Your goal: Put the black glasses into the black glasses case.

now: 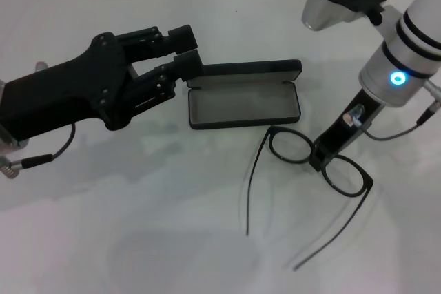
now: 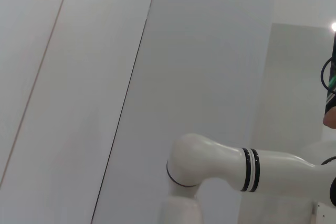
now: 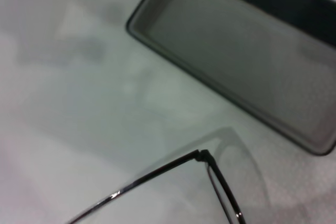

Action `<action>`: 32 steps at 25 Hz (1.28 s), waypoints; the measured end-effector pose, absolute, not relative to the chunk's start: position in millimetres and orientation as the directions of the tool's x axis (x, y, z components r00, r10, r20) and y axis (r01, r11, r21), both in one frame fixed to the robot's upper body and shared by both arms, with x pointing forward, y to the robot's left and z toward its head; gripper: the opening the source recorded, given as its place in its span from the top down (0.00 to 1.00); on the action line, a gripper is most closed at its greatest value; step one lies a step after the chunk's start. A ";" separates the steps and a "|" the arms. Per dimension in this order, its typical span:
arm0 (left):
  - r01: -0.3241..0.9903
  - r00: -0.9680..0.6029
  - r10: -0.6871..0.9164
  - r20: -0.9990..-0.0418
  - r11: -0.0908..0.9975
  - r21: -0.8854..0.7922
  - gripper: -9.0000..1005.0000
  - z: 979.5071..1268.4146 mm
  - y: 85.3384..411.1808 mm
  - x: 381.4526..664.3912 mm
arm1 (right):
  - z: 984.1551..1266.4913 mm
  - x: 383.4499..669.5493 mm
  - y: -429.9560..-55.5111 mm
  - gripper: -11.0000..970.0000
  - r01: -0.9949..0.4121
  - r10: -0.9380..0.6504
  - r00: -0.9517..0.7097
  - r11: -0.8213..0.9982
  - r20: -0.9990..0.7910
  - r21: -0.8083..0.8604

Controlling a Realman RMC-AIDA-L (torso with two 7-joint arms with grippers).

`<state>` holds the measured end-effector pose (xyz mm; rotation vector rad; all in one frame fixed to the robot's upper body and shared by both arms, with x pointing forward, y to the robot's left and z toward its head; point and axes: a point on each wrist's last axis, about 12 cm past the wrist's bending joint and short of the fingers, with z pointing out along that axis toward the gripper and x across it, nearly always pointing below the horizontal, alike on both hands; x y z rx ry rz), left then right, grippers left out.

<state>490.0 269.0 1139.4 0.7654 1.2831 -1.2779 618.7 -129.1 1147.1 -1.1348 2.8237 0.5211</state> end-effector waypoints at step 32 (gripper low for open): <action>0.969 -0.248 -0.289 -0.925 -0.087 -0.232 0.91 1139.1 241.9 482.7 | 1160.2 531.4 -203.6 0.88 -0.947 -0.410 -0.298 0.241 -0.862 0.212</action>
